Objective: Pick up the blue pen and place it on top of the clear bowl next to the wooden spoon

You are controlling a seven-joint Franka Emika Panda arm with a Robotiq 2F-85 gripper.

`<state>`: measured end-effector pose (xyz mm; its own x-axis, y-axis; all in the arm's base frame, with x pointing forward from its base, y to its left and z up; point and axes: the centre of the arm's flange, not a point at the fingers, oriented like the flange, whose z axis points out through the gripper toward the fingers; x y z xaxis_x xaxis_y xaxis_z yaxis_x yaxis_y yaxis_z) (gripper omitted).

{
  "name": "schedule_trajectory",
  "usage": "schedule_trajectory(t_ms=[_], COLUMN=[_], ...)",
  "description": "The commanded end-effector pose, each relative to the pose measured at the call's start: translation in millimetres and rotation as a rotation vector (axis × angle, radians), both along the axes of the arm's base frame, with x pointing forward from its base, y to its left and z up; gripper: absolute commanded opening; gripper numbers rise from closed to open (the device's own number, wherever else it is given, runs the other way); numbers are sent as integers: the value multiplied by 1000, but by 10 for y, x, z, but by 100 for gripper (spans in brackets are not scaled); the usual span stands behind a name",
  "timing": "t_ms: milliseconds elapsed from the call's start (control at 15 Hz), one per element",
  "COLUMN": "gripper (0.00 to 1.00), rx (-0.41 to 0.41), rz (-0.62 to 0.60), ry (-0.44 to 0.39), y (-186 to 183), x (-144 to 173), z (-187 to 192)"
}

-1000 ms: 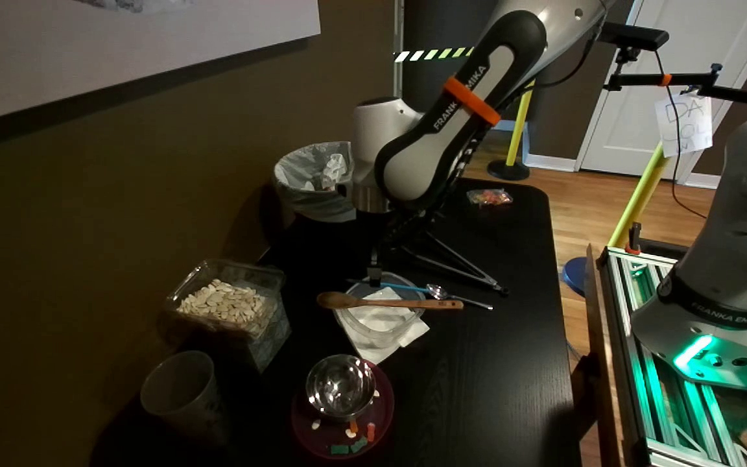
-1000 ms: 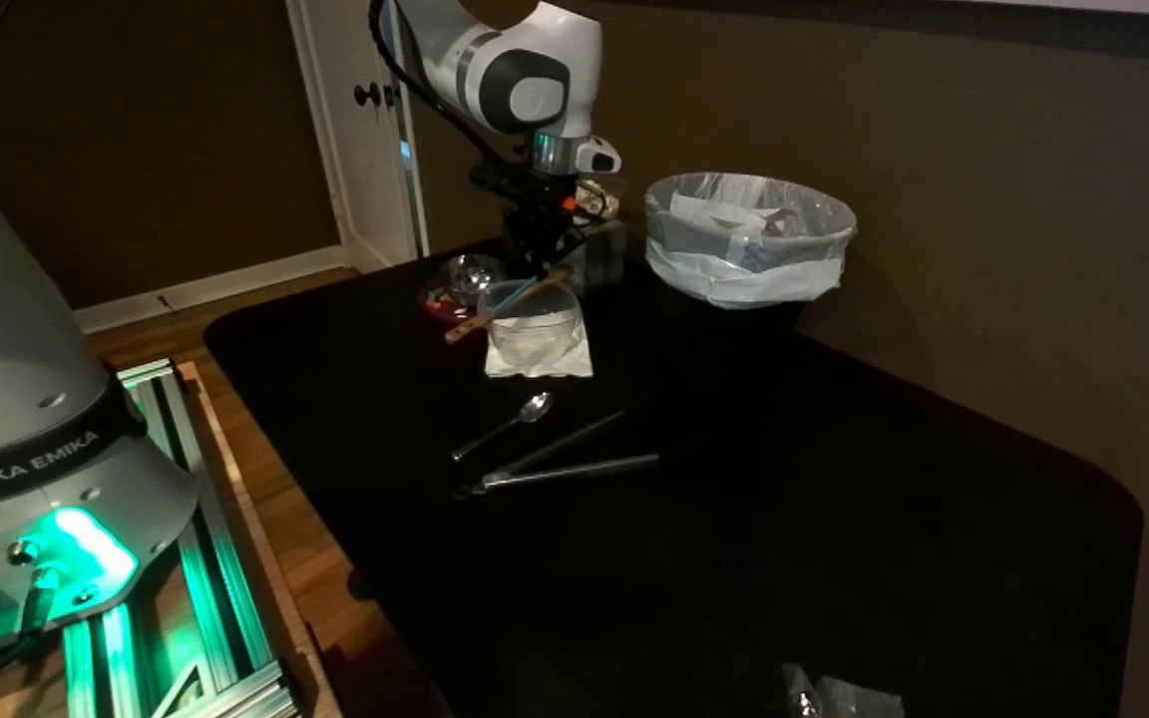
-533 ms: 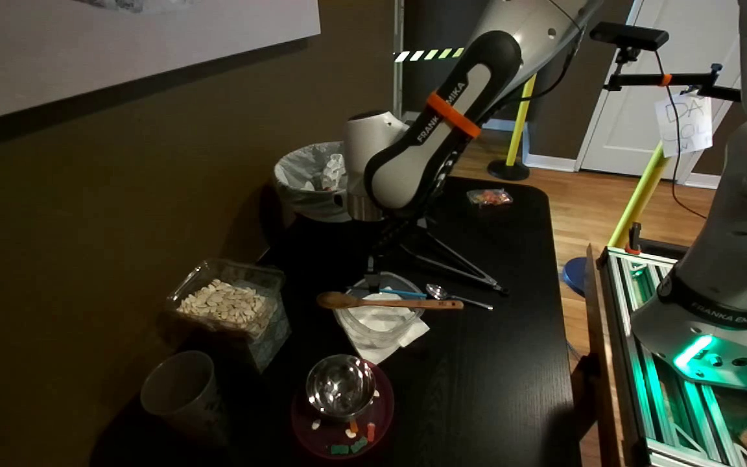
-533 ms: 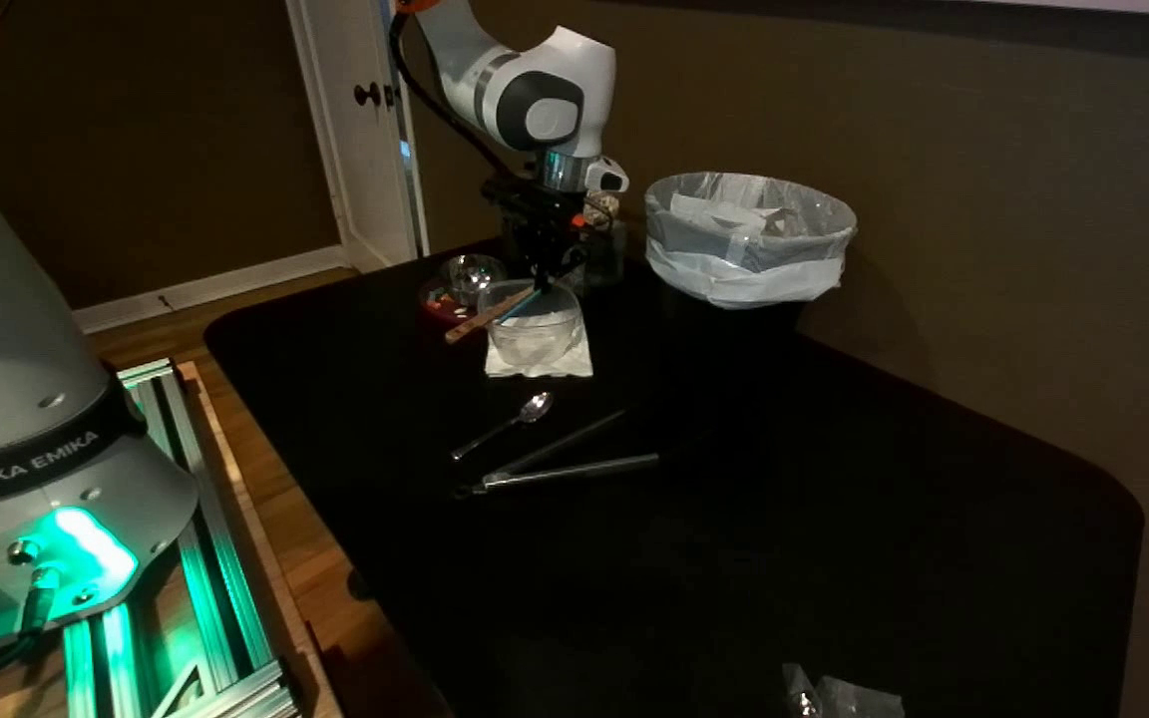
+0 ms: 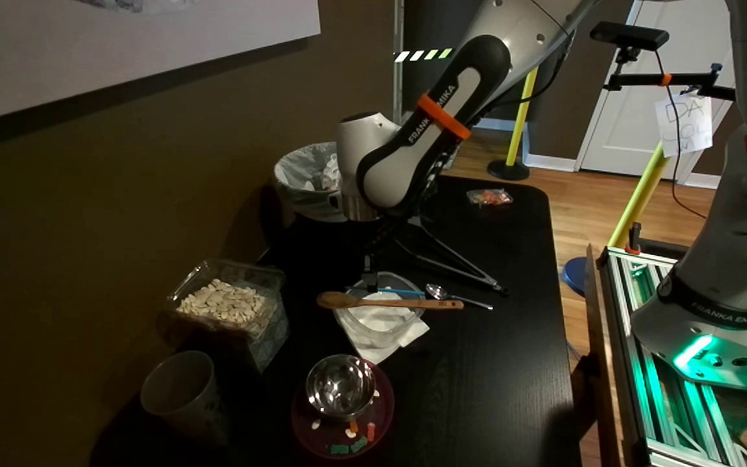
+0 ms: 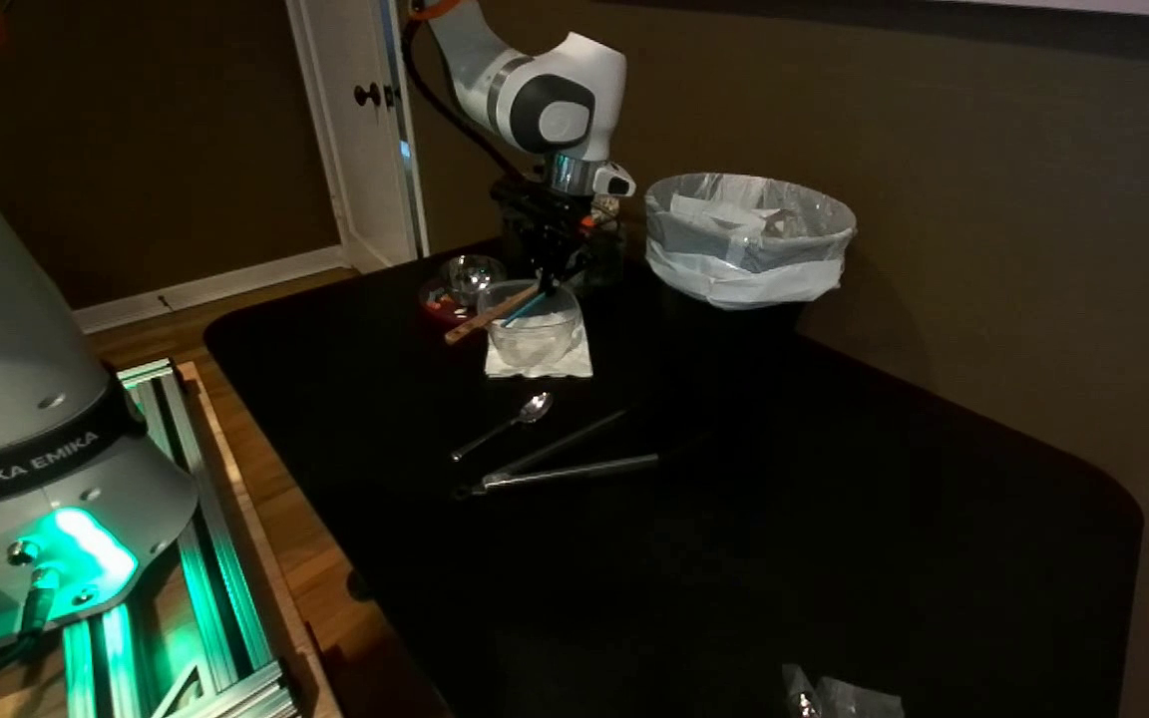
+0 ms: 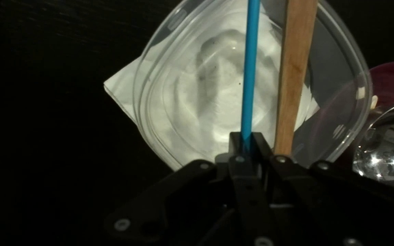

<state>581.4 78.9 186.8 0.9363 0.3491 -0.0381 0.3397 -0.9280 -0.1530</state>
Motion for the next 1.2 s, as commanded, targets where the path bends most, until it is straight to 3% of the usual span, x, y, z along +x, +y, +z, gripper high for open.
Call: schedule_trajectory(t_ms=[0,467,1133], gripper=[2,2,2], rx=[-38,-135,-149], rz=[1,24,39], ry=[10,54,46], y=[-33,-152,-166], x=[96,180,206], z=[78,130,-39])
